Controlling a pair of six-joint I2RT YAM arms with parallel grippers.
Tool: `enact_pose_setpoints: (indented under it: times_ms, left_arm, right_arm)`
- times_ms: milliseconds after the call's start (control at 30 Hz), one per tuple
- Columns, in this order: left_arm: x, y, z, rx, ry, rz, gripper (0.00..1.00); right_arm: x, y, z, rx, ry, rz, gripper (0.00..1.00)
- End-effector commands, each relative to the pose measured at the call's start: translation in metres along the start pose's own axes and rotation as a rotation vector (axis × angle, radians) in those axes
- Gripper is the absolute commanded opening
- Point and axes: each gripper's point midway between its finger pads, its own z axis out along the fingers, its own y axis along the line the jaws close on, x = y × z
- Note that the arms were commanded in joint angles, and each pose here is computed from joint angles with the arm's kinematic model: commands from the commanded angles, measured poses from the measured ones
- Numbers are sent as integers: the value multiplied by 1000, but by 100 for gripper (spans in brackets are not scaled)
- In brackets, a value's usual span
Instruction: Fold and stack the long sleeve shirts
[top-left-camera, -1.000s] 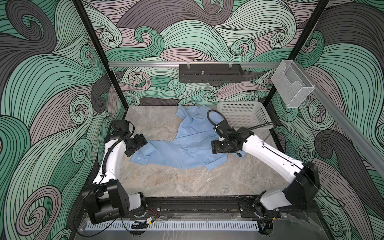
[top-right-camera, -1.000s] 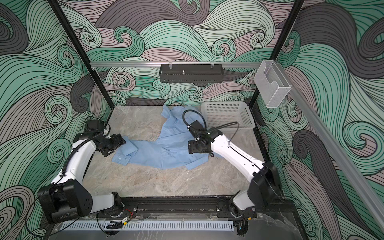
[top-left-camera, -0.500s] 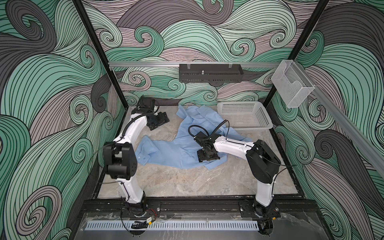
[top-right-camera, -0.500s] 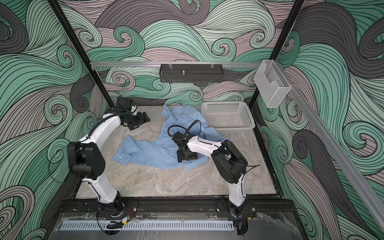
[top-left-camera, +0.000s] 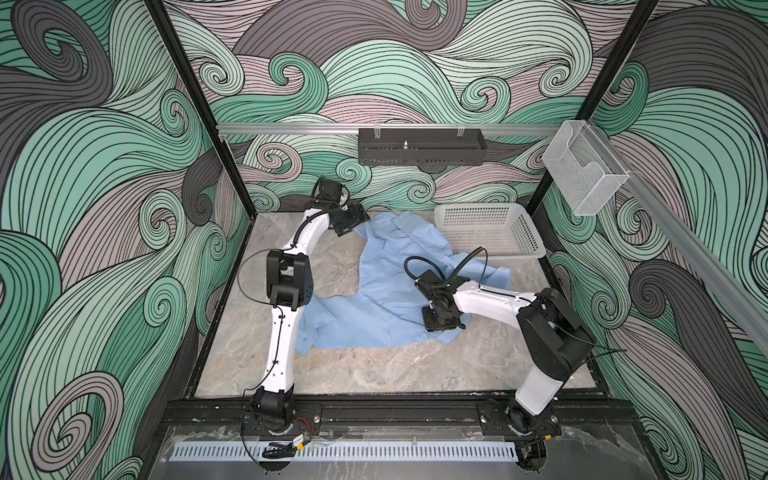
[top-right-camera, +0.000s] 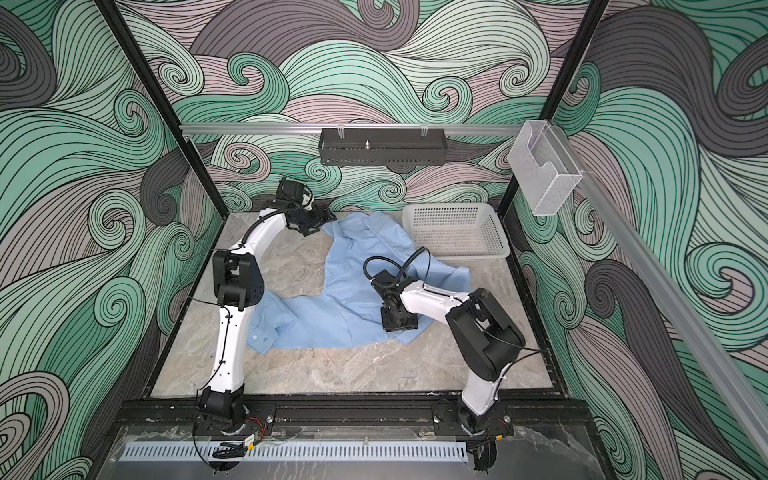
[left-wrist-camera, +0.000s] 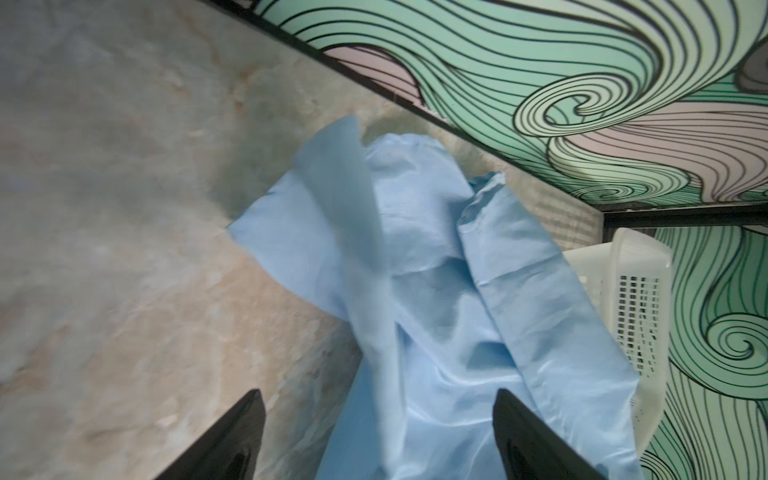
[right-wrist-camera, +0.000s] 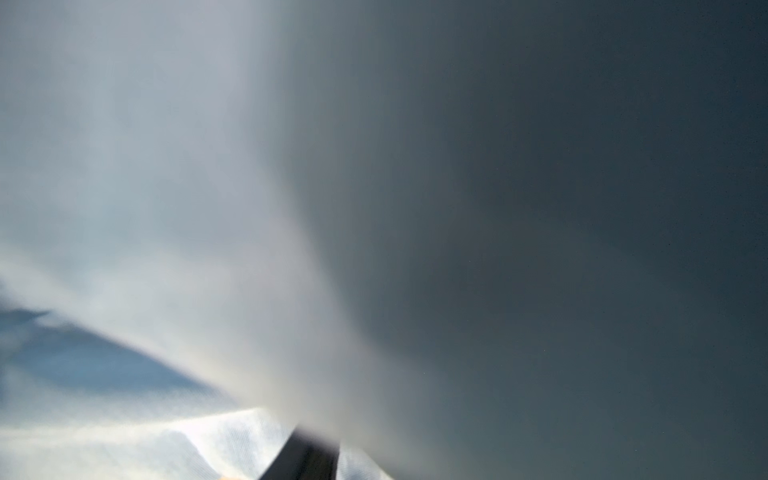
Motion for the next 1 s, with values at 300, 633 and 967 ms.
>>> enact_pose_setpoints:
  times_ms: [300, 633, 967]
  left_arm:
    - [27, 35, 34, -103, 41, -48, 64]
    - [16, 71, -18, -216, 47, -95, 0]
    - [118, 186, -169, -455, -81, -369, 0]
  right_arm:
    - [36, -41, 0, 89, 118, 2, 43]
    - [20, -59, -10, 99, 86, 28, 42]
    - [-29, -42, -20, 83, 67, -159, 32]
